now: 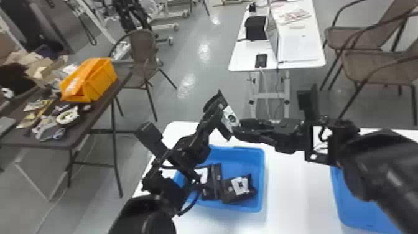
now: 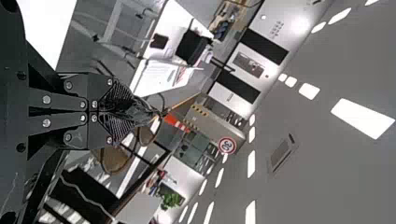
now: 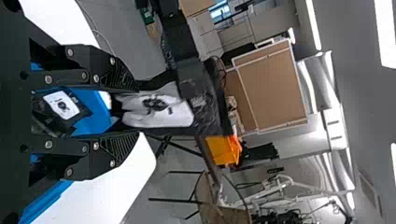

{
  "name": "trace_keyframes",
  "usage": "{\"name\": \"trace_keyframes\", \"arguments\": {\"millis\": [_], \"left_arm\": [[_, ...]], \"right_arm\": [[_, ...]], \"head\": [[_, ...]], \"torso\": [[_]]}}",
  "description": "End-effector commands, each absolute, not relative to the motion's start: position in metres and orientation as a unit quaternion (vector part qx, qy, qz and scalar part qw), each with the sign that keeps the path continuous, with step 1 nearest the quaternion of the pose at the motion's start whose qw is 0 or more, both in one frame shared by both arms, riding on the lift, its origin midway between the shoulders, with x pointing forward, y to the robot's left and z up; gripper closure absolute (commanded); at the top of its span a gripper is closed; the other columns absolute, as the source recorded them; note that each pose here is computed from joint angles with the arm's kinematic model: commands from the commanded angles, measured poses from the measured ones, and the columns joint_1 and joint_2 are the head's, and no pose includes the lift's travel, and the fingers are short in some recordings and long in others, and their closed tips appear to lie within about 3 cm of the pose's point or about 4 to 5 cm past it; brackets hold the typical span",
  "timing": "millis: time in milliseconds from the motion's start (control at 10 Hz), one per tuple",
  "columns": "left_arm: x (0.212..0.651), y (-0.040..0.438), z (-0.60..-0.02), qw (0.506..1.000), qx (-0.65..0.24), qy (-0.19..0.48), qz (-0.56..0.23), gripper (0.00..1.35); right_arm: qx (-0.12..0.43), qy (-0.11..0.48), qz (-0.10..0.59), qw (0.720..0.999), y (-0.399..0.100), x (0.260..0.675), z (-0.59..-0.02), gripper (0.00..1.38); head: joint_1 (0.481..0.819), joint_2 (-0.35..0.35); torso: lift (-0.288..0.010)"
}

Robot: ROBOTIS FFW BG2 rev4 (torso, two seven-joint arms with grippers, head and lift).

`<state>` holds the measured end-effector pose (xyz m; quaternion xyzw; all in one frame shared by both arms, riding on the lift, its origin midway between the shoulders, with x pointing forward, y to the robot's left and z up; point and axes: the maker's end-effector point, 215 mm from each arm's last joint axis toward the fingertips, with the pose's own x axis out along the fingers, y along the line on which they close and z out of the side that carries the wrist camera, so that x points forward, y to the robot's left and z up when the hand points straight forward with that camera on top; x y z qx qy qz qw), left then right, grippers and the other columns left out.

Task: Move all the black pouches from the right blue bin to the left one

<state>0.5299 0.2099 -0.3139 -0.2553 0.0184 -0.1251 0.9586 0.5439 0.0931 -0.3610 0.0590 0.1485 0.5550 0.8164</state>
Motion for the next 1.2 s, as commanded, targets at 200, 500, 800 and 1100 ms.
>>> {"name": "trace_keyframes", "arguments": {"millis": [200, 500, 800, 1100], "left_arm": [[0.515, 0.264, -0.333, 0.991, -0.124, 0.01, -0.043, 1.21], [0.5, 0.272, -0.358, 0.998, 0.034, 0.033, -0.027, 1.21], [0.492, 0.253, -0.396, 0.995, 0.055, 0.07, -0.044, 1.21], [0.49, 0.265, -0.373, 0.999, 0.024, 0.015, -0.033, 0.0]], "right_arm": [[0.055, 0.123, 0.424, 0.896, -0.02, 0.578, -0.362, 0.2], [0.036, 0.142, 0.339, 0.929, -0.098, 0.573, -0.386, 0.25], [0.041, 0.153, 0.307, 0.938, -0.129, 0.569, -0.4, 0.25], [0.04, 0.157, 0.307, 0.938, -0.132, 0.565, -0.404, 0.25]], "head": [[0.695, 0.288], [0.695, 0.224], [0.695, 0.152], [0.695, 0.134]], "torso": [[0.01], [0.01], [0.01], [0.01]]}}
